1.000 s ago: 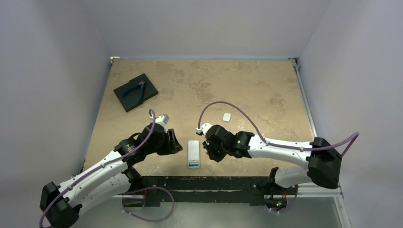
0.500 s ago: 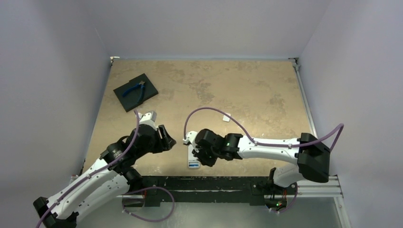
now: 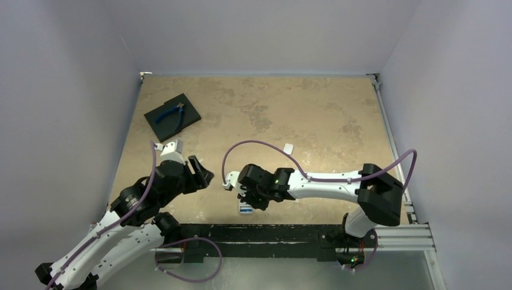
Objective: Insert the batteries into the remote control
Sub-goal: Load the battery into the remote control.
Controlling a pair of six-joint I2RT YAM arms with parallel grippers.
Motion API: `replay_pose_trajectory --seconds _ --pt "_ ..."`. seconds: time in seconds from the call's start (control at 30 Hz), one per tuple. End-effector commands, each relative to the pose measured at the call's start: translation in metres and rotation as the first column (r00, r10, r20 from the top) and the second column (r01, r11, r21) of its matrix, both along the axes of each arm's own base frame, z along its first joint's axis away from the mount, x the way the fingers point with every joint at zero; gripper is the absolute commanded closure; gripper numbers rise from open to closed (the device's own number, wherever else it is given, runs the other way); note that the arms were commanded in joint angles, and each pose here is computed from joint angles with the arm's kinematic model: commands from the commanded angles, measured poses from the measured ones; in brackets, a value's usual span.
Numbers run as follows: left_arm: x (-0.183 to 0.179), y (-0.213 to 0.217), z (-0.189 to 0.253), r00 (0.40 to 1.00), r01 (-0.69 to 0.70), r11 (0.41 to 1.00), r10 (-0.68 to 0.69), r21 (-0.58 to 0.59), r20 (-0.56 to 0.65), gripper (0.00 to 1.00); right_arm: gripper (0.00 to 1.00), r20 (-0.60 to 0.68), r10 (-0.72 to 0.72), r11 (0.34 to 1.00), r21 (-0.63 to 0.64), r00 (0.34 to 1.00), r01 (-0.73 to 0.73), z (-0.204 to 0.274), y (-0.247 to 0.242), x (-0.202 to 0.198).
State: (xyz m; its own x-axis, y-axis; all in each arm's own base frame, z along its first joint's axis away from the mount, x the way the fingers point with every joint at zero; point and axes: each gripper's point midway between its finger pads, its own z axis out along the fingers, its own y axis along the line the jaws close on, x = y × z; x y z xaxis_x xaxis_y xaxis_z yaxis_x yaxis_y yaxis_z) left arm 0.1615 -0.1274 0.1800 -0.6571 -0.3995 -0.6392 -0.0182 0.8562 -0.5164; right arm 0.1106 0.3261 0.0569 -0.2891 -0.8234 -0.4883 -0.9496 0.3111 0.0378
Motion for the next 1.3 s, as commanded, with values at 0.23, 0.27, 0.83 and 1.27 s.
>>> replay_pose_trajectory --seconds 0.23,0.27,0.83,1.27 --pt "-0.001 0.017 0.032 0.996 -0.06 0.998 0.061 -0.01 0.06 0.36 1.0 0.065 0.146 0.989 -0.039 0.987 -0.144 0.007 0.014 0.005" --pt "-0.001 0.019 0.034 0.996 -0.066 0.998 0.066 -0.005 0.065 0.36 1.0 0.066 0.155 0.987 -0.048 0.986 -0.152 0.006 0.014 0.005" --pt "-0.003 0.041 0.053 0.986 -0.121 0.992 0.117 0.025 0.118 0.35 0.93 0.062 0.225 0.964 -0.162 0.972 -0.212 -0.013 0.016 0.001" --pt "-0.003 0.04 0.053 0.987 -0.114 0.993 0.11 0.024 0.121 0.34 0.8 0.067 0.212 0.963 -0.186 0.975 -0.196 -0.015 0.017 0.003"
